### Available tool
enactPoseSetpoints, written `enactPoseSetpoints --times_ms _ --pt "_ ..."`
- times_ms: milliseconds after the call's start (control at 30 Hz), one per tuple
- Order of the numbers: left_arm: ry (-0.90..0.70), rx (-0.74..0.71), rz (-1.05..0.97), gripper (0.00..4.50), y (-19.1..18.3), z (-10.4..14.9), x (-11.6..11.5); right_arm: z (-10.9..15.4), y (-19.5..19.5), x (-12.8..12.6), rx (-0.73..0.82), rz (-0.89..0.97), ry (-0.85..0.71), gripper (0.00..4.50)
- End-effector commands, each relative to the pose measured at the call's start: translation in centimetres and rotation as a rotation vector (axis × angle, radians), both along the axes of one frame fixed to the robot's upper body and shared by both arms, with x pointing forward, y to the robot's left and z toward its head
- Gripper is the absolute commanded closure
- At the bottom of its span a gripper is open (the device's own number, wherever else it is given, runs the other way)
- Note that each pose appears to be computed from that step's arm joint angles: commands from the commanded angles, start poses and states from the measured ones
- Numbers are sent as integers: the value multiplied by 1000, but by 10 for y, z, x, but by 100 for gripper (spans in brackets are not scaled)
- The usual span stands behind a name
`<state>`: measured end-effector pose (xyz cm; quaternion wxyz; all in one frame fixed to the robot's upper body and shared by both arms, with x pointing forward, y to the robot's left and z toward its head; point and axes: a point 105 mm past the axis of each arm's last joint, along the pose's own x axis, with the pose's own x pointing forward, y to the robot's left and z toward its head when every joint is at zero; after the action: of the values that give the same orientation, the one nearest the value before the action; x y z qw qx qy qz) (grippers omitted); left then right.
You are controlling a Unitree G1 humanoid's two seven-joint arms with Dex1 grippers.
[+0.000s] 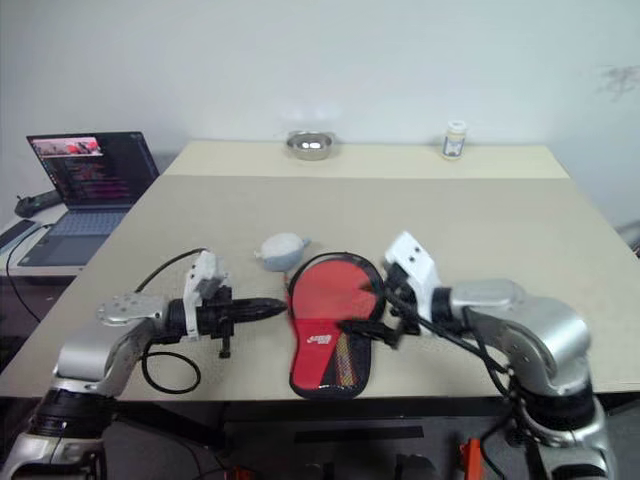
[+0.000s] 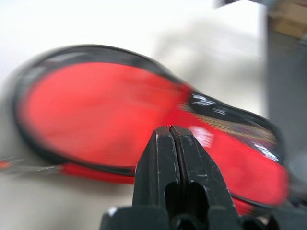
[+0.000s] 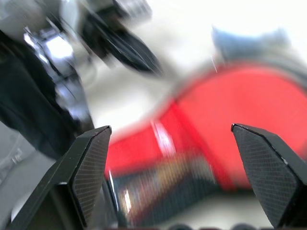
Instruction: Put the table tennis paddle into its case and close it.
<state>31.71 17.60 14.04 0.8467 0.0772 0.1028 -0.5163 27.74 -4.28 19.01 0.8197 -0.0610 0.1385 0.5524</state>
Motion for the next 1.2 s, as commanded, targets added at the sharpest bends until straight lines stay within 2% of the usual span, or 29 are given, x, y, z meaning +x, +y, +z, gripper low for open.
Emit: enactPoseSetpoints --times_ms 33,133,300,467,733,900,1100,1200 --pt "-101 -5 106 431 12 15 18 -15 20 19 13 -8 -11 0" --pt "-130 -24 176 366 19 19 29 -35 40 34 43 -31 24 0" --pt "-187 -38 241 188 27 30 44 -70 51 53 16 -132 49 0" --pt "-223 -10 295 6 29 41 66 -83 55 52 -4 -149 56 0" --pt "-224 102 366 2 30 44 104 -90 57 43 -24 -138 53 0" --pt "-139 161 464 2 36 28 124 -87 59 43 -20 -152 35 0" --pt "-52 245 445 2 29 -1 125 -84 60 43 -25 -158 14 0" --pt "14 272 435 2 29 -21 119 -70 62 44 3 -154 -22 0"
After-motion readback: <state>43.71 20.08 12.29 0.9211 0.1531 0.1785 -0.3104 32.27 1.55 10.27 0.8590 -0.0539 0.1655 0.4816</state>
